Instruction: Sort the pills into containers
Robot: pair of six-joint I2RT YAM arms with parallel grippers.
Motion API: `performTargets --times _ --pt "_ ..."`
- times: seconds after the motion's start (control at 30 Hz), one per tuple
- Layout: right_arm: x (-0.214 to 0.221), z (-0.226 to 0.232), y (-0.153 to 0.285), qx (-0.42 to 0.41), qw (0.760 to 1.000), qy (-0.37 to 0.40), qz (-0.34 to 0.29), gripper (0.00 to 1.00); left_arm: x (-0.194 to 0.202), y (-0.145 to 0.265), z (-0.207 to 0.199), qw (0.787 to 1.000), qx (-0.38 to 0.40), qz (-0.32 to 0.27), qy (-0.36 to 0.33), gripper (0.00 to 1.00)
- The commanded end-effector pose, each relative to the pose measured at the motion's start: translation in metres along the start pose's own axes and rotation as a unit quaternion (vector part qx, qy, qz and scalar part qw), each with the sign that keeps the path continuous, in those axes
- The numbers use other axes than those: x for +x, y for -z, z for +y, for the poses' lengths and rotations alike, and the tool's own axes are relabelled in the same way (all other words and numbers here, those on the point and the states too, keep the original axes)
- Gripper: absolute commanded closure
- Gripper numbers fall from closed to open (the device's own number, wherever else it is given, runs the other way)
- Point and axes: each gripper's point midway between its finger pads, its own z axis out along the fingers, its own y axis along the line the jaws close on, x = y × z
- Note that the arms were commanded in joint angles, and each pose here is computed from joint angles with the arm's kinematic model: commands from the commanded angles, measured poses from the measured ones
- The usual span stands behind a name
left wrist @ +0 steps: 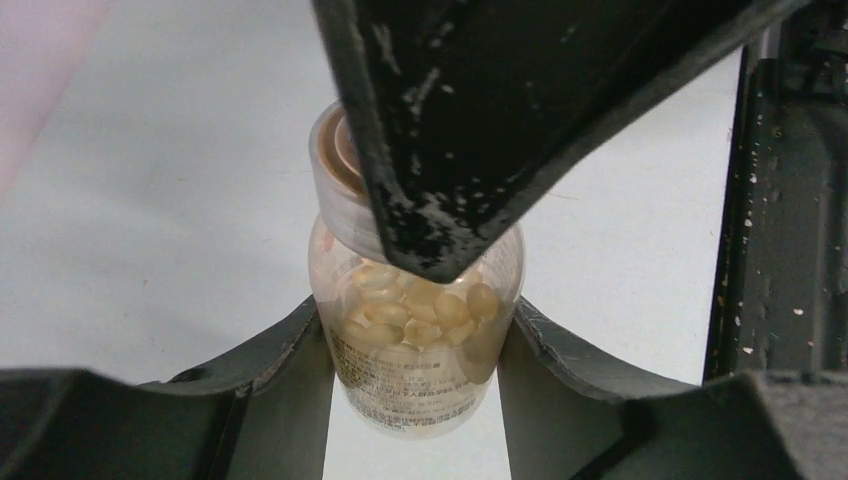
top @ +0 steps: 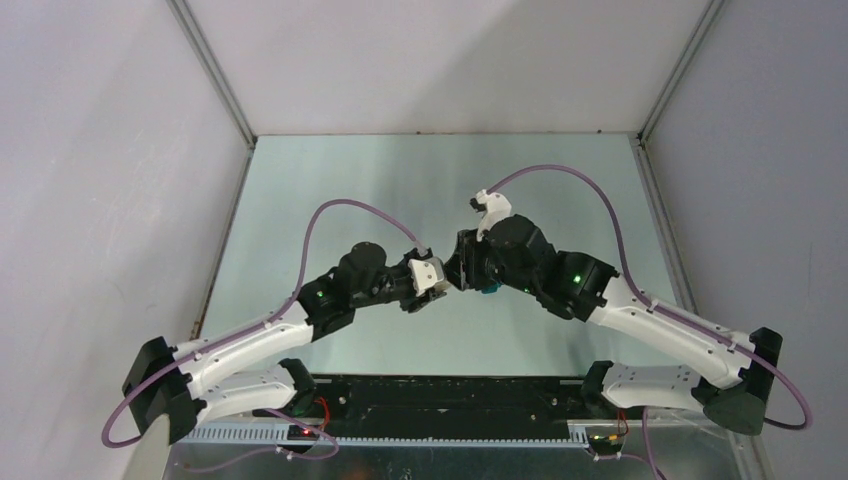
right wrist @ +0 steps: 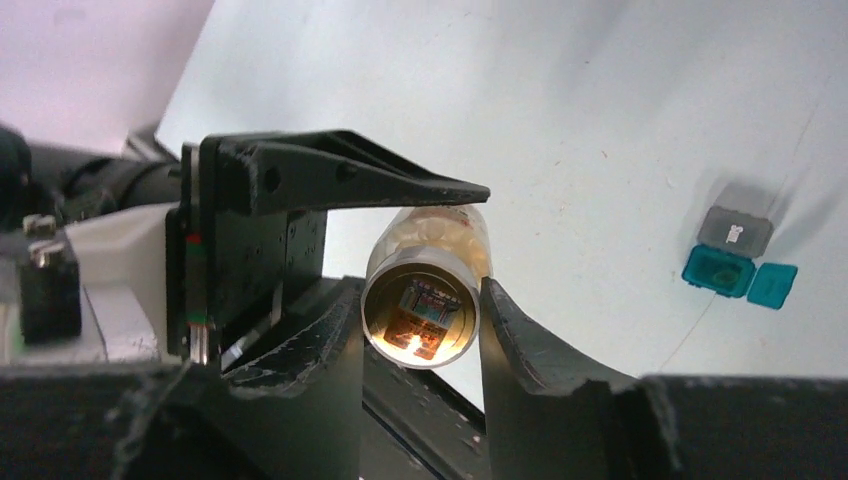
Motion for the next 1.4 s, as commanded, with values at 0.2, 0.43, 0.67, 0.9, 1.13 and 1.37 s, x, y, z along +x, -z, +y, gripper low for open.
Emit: performTargets --times 0.2,0.43,0.67,0.9,1.13,1.37 --pt "-0.042 -0.012 0.003 0.075 0.987 -0.098 -0.104 0.27 -0.058 0.011 0.021 0.993 -0.049 -0.096 -0.041 1.0" --pt "-0.017 0.002 -0.003 0.014 0.996 -0.061 -0.061 0.18 -0.062 0.014 0.022 0.992 -0.056 -0.108 -0.039 0.98" --pt "-0.008 0.015 -0.018 -0.014 0.997 -0.063 -0.039 0.35 -0.067 0.016 0.02 0.99 -0.057 -0.122 -0.036 0.88" --pt "-0.021 0.009 -0.02 0.003 0.995 -0.08 -0.066 0.67 -0.069 0.024 0.028 0.986 -0.09 -0.14 -0.025 0.43" --pt "-0.042 -0.081 0.005 0.153 0.977 -0.093 -0.113 0.68 -0.066 0.041 0.054 0.971 -0.182 -0.157 0.013 0.01" --pt "-0.021 -0.208 0.044 0.303 0.932 -0.155 -0.127 0.67 -0.05 0.073 0.102 0.91 -0.35 -0.185 0.125 0.01"
